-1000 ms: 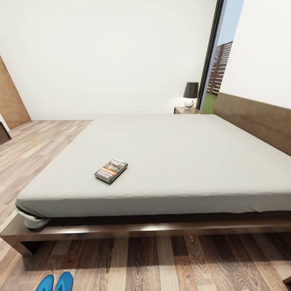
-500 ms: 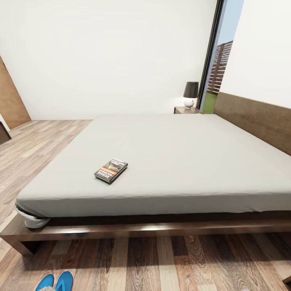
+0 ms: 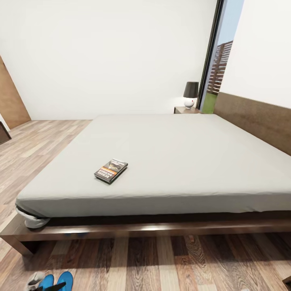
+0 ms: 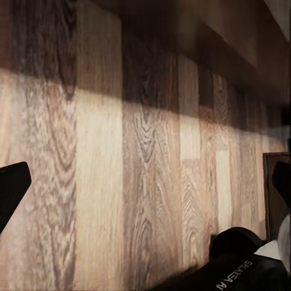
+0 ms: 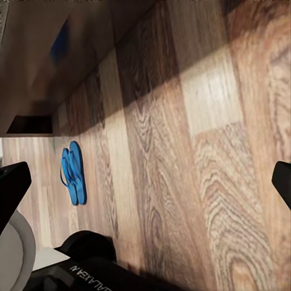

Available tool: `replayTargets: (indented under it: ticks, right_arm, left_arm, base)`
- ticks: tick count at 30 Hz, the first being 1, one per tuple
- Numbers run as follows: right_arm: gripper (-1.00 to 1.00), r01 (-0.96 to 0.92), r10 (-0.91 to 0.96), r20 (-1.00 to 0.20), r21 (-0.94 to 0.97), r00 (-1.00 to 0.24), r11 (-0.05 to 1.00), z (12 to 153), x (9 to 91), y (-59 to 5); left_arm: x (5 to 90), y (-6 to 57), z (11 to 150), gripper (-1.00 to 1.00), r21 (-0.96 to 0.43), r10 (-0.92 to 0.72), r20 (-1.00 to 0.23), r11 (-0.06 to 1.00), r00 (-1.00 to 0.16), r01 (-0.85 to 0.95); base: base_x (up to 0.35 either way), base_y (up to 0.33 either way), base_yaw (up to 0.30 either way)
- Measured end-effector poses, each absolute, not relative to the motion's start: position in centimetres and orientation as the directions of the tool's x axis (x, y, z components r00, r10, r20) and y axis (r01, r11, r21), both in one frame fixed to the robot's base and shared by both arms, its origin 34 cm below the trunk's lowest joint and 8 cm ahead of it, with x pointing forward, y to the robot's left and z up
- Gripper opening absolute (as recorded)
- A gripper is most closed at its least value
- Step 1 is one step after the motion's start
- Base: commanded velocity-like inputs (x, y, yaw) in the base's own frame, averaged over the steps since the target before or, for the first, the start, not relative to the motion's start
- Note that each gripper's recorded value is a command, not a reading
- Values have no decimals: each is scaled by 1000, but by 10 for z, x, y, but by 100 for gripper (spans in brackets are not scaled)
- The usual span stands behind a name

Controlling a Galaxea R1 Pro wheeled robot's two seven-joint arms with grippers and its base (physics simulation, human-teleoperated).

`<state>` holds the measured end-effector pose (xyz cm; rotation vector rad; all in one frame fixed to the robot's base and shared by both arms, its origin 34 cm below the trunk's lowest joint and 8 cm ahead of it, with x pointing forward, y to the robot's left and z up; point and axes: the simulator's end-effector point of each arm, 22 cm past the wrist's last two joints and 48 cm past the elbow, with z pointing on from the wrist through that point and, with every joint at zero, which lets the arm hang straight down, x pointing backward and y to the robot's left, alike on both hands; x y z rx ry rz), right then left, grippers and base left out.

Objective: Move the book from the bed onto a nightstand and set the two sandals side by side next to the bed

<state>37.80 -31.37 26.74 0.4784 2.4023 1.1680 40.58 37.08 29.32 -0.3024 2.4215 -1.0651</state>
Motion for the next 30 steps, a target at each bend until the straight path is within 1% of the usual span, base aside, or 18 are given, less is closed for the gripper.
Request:
replayTargets:
  ticks: [4,10,17,23,28,30]
  right_arm:
    - [100,119,477,-224,801,-850,587,268,378,-314]
    - [100,119,479,-226,800,-849,589,268,379,-316]
    - [100,120,479,-226,799,-848,590,268,379,-316]
    - [100,121,480,-226,798,-848,591,268,379,-317]
    - [100,123,480,-225,798,-848,591,267,379,-317]
    - [100,123,481,-225,798,-847,590,267,379,-317]
  left_arm:
    - [416,370,308,100,-762,-384,-352,647,-853,24]
    - [444,383,357,100,-821,-412,-371,565,-832,86]
    - [500,403,430,100,-851,-470,-413,505,-780,146]
    - [544,394,515,100,-853,-454,-462,464,-762,240]
    - [557,380,567,100,-840,-420,-497,452,-759,300]
    - [563,375,599,100,-812,-398,-548,462,-736,355]
  base:
    - [0,0,0]
    - [0,0,0]
    - [0,0,0]
    - [0,0,0]
    - [0,0,0]
    - [0,0,0]
